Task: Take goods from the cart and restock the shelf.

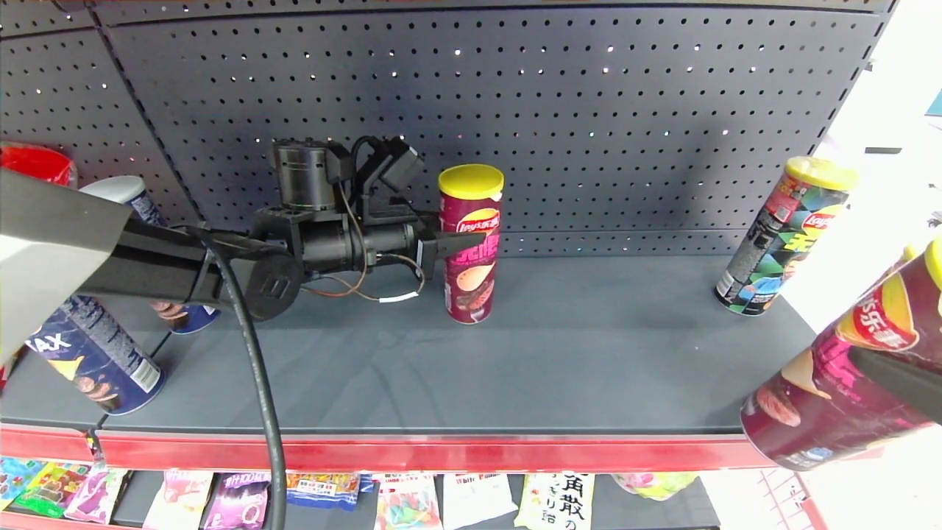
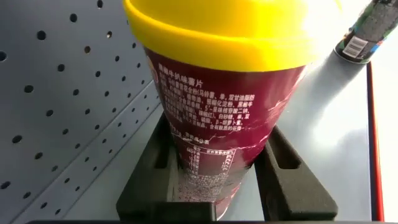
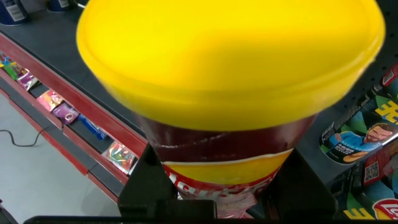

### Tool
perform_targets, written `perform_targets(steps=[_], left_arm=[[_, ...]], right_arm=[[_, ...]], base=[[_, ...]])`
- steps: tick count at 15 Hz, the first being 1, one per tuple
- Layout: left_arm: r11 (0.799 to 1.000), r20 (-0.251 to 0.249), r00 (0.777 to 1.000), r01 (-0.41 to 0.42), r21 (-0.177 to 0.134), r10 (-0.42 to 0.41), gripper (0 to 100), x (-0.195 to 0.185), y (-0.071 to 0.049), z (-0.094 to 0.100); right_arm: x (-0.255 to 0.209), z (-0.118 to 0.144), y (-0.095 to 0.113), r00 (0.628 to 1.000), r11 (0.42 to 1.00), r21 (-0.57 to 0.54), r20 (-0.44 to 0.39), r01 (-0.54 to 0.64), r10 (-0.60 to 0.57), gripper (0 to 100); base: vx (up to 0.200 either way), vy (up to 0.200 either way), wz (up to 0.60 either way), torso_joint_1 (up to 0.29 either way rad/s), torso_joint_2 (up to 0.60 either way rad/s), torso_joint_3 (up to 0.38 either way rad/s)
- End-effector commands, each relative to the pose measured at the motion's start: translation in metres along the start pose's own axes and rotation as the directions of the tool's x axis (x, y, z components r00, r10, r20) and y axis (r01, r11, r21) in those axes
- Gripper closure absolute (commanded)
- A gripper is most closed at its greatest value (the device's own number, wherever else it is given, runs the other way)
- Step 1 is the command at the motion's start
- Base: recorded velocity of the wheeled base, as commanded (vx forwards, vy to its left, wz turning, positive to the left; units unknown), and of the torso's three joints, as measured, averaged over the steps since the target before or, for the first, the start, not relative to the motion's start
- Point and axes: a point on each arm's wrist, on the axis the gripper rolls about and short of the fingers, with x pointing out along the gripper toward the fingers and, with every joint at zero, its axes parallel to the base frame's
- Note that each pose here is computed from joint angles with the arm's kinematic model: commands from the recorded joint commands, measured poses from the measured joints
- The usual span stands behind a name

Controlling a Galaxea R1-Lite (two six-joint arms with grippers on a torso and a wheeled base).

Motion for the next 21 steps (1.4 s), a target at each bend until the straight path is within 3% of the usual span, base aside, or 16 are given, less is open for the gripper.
perform_targets(steps=[1,7,10,12,14,18,21], left_arm=[[1.000,0.005,1.000,0.007,0.003,-0.007,100,-0.001,-0.002,0.003],[0.995,0.028,0.995,0.097,0.012,-0.098,100,-0.025,-0.021,0.017],[0.988,0.028,0.988,0.153,0.011,-0.153,100,-0.028,-0.025,0.014],[0.977,0.020,0.978,0.206,0.053,-0.207,100,-0.029,-0.029,0.007],[0.965,0.020,0.967,0.252,0.065,-0.254,100,-0.033,-0.033,0.004],[0.948,0.018,0.948,0.316,0.046,-0.317,100,-0.042,-0.045,0.001],[0.945,0.001,0.945,0.326,0.021,-0.326,100,-0.047,-0.052,-0.006]], right_arm=[[0.000,0.000,0.000,1.000,1.000,0.000,0.000,-0.001,0.001,100],[0.000,0.000,0.000,1.000,1.000,0.000,-0.001,-0.002,0.002,100],[0.000,0.000,0.000,1.000,1.000,0.000,-0.001,-0.002,0.002,100],[0.000,0.000,0.000,1.000,1.000,0.000,0.000,-0.001,0.001,100],[0.000,0.001,0.000,1.000,1.000,-0.001,0.002,-0.001,0.001,100],[0.001,0.001,-0.001,1.000,1.000,0.000,0.000,0.000,0.000,100],[0.002,0.002,-0.001,1.000,1.000,0.000,0.000,0.000,0.000,100]], base=[[0.000,0.000,0.00,0.000,0.00,0.000],[0.000,0.000,0.00,0.000,0.00,0.000],[0.000,0.000,0.00,0.000,0.00,0.000],[0.000,0.000,0.00,0.000,0.00,0.000],[0.000,0.000,0.00,0.000,0.00,0.000],[0.000,0.000,0.00,0.000,0.00,0.000],[0.000,0.000,0.00,0.000,0.00,0.000]])
